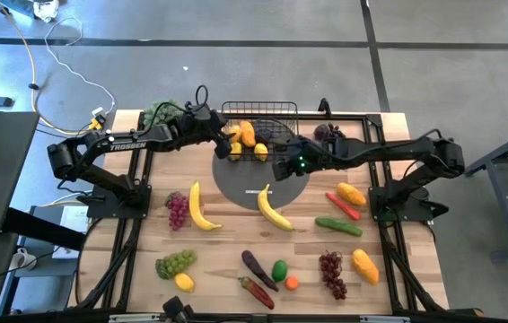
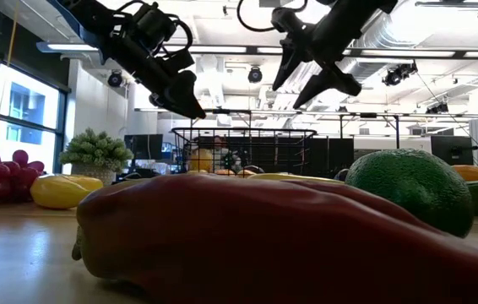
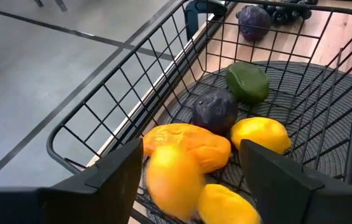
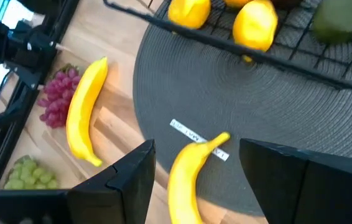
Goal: Build produce basket
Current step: Put the yellow lemon into the black wire basket, then put the green lime into the black wire basket
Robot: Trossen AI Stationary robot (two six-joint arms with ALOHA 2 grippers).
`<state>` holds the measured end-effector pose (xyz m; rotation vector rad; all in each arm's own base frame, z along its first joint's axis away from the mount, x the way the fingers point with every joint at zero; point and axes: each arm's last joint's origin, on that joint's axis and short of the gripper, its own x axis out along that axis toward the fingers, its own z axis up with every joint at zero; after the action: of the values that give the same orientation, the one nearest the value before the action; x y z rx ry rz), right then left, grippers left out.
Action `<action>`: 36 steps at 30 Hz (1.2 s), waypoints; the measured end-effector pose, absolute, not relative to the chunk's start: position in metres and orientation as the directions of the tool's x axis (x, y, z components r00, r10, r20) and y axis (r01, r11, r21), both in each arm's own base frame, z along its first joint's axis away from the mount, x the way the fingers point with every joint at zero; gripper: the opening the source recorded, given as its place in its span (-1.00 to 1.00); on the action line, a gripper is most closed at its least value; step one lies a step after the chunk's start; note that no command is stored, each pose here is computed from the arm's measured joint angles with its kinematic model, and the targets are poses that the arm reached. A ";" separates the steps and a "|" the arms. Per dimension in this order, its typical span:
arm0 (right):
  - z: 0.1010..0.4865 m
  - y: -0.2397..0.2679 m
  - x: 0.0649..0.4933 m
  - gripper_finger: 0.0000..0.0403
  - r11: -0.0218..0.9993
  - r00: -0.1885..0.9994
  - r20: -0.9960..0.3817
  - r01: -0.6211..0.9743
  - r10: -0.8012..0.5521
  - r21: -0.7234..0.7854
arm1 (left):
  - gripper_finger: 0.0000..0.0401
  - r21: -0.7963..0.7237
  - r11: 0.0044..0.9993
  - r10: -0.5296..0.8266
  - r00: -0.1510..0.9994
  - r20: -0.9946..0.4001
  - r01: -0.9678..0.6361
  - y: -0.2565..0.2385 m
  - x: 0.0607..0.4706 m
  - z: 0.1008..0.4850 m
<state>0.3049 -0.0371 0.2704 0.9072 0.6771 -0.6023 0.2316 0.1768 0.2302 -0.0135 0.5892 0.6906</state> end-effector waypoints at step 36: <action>0.270 0.065 0.300 0.06 0.587 0.671 -0.741 0.602 -0.005 0.541 | 0.28 -0.142 0.859 0.412 0.830 -0.375 -0.491 0.090 0.193 0.305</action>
<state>0.2998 0.0652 0.2703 0.8848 0.7686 -0.3973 0.1934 0.0903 0.3046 -0.2382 0.3424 0.4840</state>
